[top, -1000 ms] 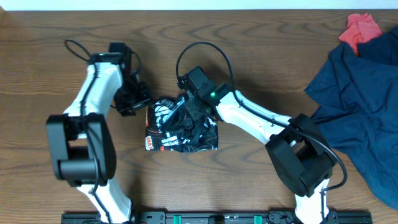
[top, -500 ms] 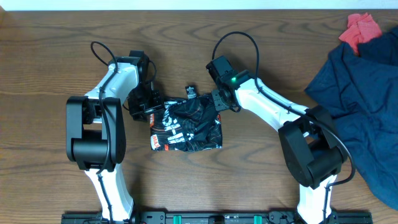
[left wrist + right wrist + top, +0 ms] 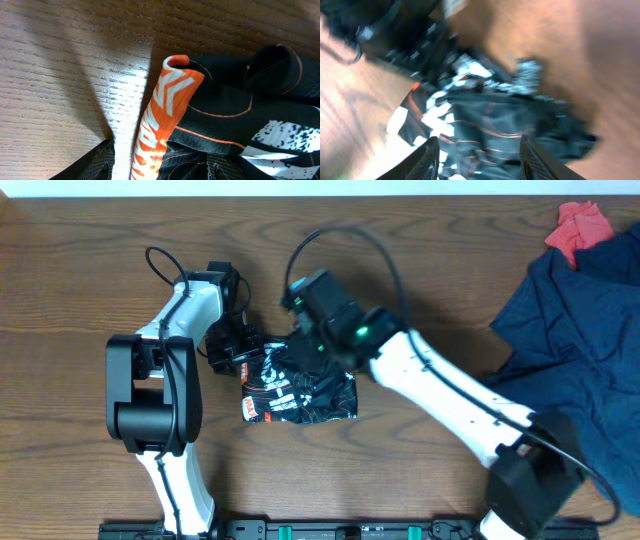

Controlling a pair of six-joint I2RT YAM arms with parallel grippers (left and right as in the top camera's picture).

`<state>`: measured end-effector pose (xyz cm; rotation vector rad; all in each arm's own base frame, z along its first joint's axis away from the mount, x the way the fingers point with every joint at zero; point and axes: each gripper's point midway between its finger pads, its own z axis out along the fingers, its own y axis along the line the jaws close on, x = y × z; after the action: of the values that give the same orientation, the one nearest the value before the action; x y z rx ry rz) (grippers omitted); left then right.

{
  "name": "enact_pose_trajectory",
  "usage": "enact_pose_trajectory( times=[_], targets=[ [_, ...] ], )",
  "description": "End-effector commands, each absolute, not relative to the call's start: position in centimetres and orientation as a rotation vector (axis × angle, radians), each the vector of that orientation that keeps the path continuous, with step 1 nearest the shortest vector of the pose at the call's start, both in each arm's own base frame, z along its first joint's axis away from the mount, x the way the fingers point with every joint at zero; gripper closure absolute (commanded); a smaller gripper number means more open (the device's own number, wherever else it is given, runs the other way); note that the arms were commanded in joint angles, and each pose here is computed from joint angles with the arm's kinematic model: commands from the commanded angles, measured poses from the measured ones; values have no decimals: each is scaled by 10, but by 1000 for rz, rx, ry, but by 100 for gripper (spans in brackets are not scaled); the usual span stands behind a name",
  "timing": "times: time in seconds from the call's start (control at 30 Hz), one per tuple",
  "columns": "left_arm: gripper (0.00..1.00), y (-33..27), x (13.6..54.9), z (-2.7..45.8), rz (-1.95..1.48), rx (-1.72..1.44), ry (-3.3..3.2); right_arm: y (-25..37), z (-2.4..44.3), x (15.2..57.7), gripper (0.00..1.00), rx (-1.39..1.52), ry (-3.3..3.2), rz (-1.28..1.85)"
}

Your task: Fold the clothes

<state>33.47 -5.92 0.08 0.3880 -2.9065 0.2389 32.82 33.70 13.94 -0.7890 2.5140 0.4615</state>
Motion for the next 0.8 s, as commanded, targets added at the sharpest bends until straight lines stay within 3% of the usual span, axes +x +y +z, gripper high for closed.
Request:
enact_pose_trajectory(
  times=[0.0, 0.27, 0.3, 0.37, 0.4, 0.6, 0.77],
  targets=[
    [39, -58, 331, -6, 221, 360, -2890, 349, 96, 311, 50, -897, 2577, 395],
    [39, -58, 330, -6, 221, 361, -2887, 359, 51, 313, 57, -898, 2629, 349],
    [39, -58, 330, -6, 221, 361, -2887, 358, 47, 313, 64, -891, 2640, 347],
    [39, -58, 330, -6, 221, 361, -2887, 357, 42, 312, 90, -878, 2658, 341],
    [39, -58, 330, -6, 221, 361, -2887, 357, 41, 312, 99, -870, 2665, 341],
    [39, -58, 330, -6, 220, 361, -2887, 340, 34, 306, 99, -818, 2752, 282],
    [39, -58, 330, -6, 221, 361, -2886, 300, 28, 301, 99, -532, 2891, 68]
  ],
)
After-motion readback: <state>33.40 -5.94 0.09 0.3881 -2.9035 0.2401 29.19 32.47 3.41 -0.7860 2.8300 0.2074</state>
